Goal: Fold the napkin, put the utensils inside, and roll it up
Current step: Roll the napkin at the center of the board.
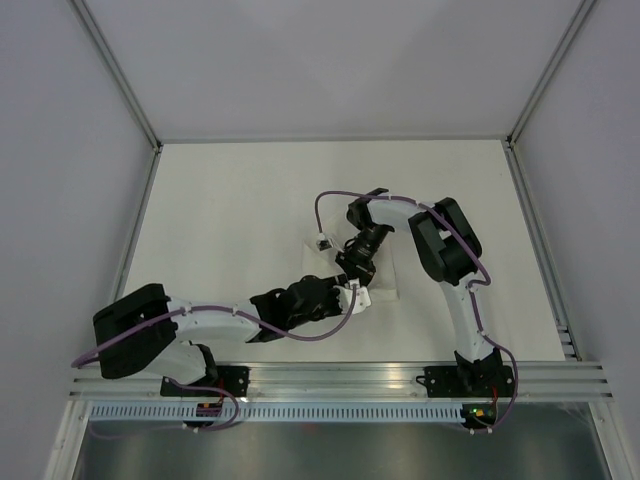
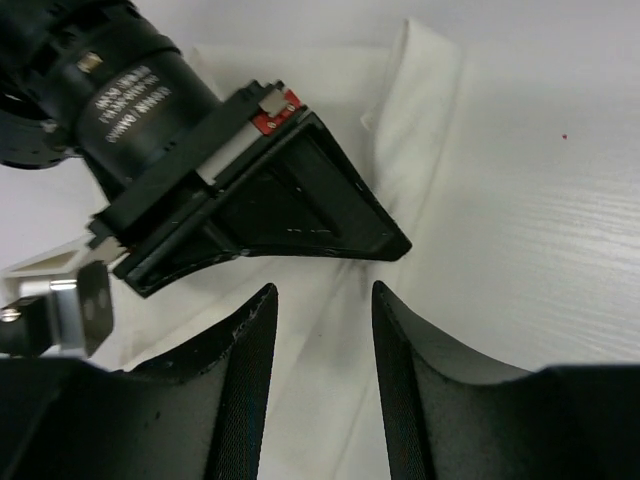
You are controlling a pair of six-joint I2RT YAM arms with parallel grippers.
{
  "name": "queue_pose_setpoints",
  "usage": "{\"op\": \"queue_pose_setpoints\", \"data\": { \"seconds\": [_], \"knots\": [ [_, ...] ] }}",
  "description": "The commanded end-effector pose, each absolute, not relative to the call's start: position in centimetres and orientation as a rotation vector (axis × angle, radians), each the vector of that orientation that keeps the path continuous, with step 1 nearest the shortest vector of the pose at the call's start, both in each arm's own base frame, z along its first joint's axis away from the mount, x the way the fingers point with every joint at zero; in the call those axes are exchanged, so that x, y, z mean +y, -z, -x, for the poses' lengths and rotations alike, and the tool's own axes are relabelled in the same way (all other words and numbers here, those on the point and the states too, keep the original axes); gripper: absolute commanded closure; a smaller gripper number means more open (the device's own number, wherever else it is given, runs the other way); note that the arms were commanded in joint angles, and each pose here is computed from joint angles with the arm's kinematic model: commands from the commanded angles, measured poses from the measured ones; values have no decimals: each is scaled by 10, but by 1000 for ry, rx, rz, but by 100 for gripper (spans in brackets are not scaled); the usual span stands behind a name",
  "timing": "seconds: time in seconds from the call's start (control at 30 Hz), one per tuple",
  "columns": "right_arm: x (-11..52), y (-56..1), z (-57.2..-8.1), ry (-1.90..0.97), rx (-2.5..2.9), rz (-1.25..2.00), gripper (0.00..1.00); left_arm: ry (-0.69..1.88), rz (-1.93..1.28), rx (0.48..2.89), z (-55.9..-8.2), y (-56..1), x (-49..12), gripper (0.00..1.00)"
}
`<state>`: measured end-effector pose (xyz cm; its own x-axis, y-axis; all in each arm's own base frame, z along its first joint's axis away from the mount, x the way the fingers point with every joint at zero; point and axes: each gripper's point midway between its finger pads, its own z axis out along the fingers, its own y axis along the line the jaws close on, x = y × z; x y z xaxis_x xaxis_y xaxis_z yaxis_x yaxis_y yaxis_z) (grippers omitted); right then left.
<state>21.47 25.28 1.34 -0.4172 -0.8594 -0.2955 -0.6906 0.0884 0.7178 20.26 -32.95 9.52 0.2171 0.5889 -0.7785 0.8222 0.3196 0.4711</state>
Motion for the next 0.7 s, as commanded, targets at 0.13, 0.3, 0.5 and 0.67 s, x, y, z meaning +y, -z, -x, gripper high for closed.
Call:
{"op": "queue_pose_setpoints", "data": {
  "seconds": [0.13, 0.3, 0.5, 0.67],
  "knots": [
    [228, 39, -245, 1028, -2192, -1718, 95, 260, -1444, 1347, -201, -78, -354, 49],
    [228, 40, -246, 1038, -2189, -1698, 95, 221, -1489, 1350, -205, -52, -357, 48],
    [228, 39, -247, 1046, -2191, -1695, 96, 201, -1545, 1364, -205, -31, -358, 55],
    [227, 39, -248, 1049, -2192, -1690, 96, 198, -1559, 1380, -209, -24, -358, 62]
  ]
}}
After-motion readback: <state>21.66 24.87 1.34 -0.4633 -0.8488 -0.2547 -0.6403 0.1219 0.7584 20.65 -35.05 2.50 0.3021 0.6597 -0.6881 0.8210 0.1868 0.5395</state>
